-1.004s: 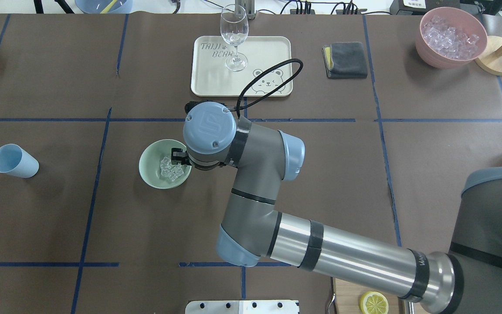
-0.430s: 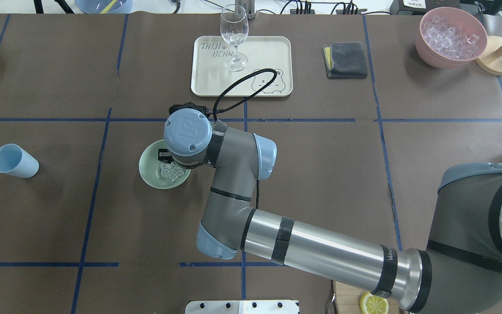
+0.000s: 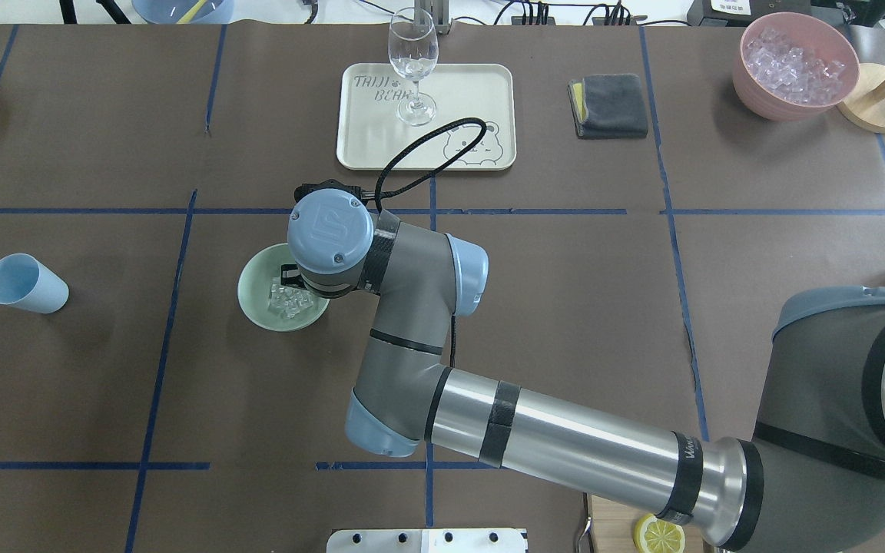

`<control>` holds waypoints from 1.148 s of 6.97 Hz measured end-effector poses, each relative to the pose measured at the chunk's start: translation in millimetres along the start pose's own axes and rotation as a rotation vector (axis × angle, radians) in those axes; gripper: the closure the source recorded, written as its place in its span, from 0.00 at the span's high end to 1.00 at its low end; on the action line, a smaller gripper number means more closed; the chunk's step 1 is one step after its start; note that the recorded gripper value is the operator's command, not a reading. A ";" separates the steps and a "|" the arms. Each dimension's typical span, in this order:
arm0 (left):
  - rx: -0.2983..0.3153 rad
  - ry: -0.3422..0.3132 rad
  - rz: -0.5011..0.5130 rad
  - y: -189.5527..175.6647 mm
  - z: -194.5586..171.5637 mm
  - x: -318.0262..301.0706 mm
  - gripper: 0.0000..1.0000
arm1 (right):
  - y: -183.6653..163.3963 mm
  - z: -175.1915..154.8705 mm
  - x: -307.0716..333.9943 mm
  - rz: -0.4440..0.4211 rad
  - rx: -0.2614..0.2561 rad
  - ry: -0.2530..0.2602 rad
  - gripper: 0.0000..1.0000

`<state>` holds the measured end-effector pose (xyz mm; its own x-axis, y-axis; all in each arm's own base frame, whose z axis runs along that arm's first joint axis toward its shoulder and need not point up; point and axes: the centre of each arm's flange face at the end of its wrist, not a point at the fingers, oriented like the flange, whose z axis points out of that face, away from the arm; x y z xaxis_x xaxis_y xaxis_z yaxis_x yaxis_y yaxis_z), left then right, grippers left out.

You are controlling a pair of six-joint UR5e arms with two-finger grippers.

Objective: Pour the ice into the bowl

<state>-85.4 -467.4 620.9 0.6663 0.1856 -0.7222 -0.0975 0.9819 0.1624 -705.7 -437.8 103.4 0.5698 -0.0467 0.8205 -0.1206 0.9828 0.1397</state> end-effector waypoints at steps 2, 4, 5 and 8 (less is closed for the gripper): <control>-0.019 0.003 -0.021 6.9 9.0 -8.6 1.00 | -23.6 -14.8 33.8 -0.004 -0.017 -0.017 0.00; -0.028 0.004 -0.031 8.3 13.7 -13.4 1.00 | -52.0 -44.8 133.9 -0.038 -0.023 -0.034 0.00; -0.029 0.005 -0.031 8.6 14.3 -13.9 1.00 | -71.4 -69.1 201.7 -0.060 -0.032 -0.038 0.00; -0.025 0.010 -0.026 8.4 13.6 -12.5 1.00 | -86.5 -136.8 426.4 -0.207 -0.078 0.002 0.00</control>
<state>-84.5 -462.0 640.4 0.6613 0.1604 -0.7328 -0.0992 0.9870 0.1266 -341.2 -518.3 365.4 0.5775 -0.2484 0.7777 0.0622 0.9632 0.2615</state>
